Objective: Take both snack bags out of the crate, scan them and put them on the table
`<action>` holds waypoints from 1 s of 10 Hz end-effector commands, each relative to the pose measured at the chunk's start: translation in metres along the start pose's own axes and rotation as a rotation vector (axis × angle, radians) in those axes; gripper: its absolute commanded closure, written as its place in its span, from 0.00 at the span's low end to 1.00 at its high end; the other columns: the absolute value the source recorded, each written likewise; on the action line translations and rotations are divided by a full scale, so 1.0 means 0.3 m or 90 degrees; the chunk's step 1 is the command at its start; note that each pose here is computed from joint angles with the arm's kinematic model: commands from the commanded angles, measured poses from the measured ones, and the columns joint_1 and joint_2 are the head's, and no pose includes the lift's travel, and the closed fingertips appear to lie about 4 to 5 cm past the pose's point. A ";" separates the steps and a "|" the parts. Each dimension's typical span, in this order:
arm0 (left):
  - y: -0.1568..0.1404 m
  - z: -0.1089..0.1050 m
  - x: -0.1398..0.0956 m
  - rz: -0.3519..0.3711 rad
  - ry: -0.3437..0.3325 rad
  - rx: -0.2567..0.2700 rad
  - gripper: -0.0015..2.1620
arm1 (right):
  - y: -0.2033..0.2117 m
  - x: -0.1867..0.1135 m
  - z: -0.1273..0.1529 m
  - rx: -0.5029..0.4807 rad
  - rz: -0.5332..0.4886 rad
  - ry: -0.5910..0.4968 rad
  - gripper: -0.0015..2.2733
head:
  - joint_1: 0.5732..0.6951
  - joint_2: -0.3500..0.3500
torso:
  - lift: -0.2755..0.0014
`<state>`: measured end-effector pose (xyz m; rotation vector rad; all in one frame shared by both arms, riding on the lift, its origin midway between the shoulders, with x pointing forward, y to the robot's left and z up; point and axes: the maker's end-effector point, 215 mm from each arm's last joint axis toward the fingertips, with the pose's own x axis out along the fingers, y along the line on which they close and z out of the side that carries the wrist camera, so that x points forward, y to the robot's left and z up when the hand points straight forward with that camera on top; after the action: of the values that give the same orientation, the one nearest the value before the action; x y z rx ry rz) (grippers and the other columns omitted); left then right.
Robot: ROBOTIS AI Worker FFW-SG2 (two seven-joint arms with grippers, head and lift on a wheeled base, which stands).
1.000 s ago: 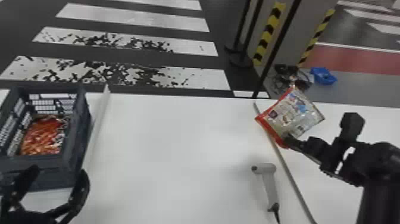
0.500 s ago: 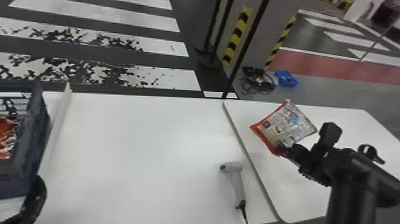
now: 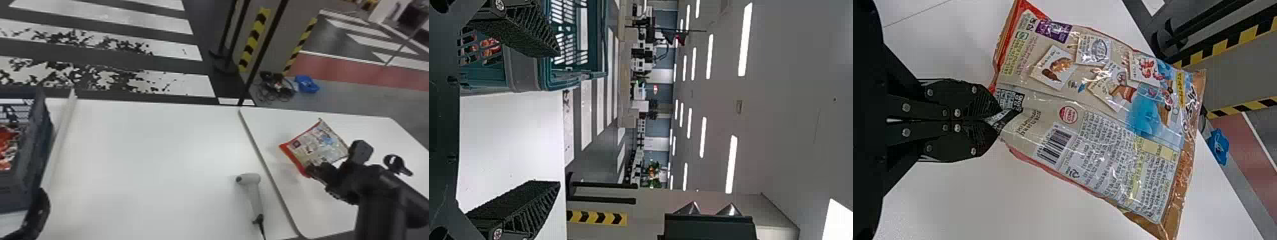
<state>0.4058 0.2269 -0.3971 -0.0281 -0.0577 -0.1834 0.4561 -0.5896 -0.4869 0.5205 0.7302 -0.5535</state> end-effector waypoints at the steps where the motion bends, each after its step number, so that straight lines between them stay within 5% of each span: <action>1: 0.001 0.000 0.000 0.000 0.000 0.000 0.04 | -0.011 -0.001 0.005 0.008 -0.001 -0.003 0.71 | 1.00 0.00 | 0.66; 2: 0.001 0.000 0.000 0.000 0.000 0.000 0.04 | -0.021 -0.002 0.027 0.007 -0.008 -0.016 0.14 | 1.00 0.00 | 0.66; 3: 0.001 0.001 -0.002 0.000 -0.001 0.001 0.04 | -0.033 -0.005 0.028 0.006 -0.018 -0.017 0.00 | 1.00 0.00 | 0.66; 6: 0.002 0.006 0.000 0.000 -0.002 0.002 0.04 | -0.078 -0.013 0.037 -0.001 -0.053 -0.029 0.02 | 1.00 0.00 | 0.66; 10: 0.006 0.011 -0.004 0.002 -0.003 0.003 0.04 | -0.039 -0.078 0.177 -0.043 -0.041 -0.118 0.03 | 1.00 0.00 | 0.66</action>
<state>0.4049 0.2290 -0.3940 -0.0239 -0.0625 -0.1807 0.4574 -0.6248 -0.4453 0.3945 0.6002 -0.6302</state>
